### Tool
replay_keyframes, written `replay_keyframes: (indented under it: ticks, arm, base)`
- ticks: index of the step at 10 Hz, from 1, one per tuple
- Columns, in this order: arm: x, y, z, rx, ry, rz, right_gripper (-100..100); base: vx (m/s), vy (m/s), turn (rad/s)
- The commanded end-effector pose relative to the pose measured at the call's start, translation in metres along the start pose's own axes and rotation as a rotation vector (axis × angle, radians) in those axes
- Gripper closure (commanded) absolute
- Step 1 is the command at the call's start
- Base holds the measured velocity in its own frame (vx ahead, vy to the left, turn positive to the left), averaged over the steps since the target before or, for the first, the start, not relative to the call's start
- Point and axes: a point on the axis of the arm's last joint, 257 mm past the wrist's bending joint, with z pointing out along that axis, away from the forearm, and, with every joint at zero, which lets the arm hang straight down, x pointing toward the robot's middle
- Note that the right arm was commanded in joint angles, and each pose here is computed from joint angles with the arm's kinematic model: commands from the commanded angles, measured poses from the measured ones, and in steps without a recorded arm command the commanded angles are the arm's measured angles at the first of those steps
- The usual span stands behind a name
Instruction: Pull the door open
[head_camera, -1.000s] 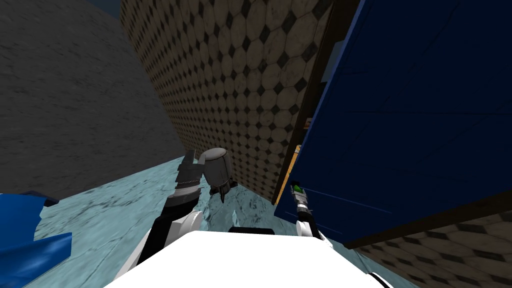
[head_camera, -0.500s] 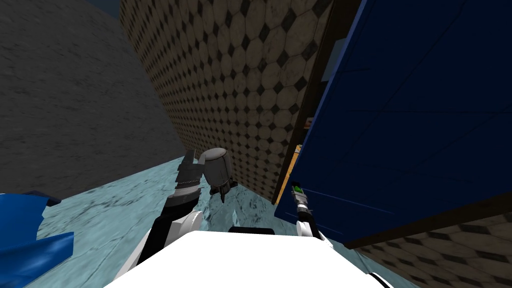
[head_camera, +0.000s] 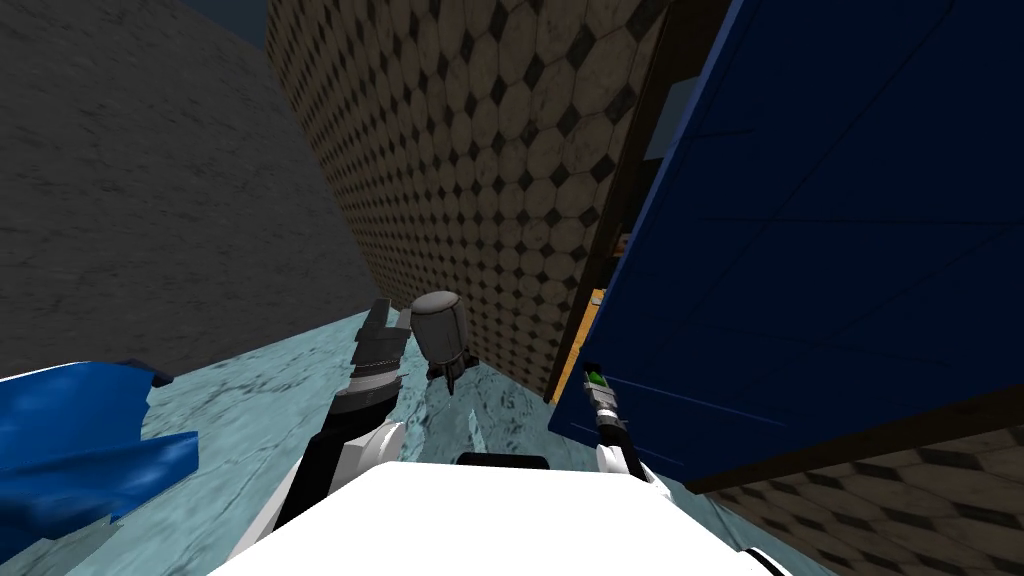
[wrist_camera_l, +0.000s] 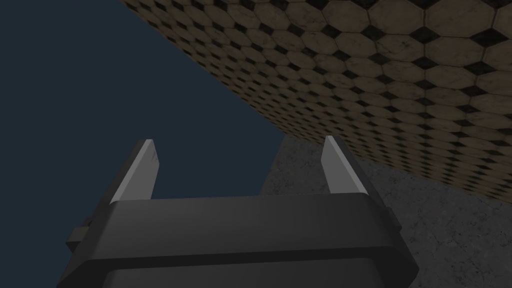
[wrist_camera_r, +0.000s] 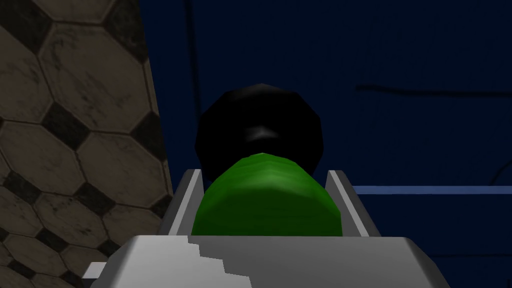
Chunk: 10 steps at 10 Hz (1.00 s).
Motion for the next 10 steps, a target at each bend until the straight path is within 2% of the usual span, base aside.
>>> replay_keyframes:
  ticks: [1,7,8,10]
  arm:
    - [-0.003,-0.004,-0.0052,0.028,-0.005,0.006,100]
    - [-0.002,-0.010,-0.0173,0.130,-0.007,0.015,100]
    - [-0.005,-0.008,-0.0163,0.116,-0.011,0.012,100]
    - [-0.005,-0.010,-0.0238,0.157,-0.010,0.013,100]
  base:
    - [-0.209,-0.036,0.106]
    - [-0.212,-0.047,0.117]
    - [-0.097,-0.025,0.033]
    - [-0.186,-0.038,0.096]
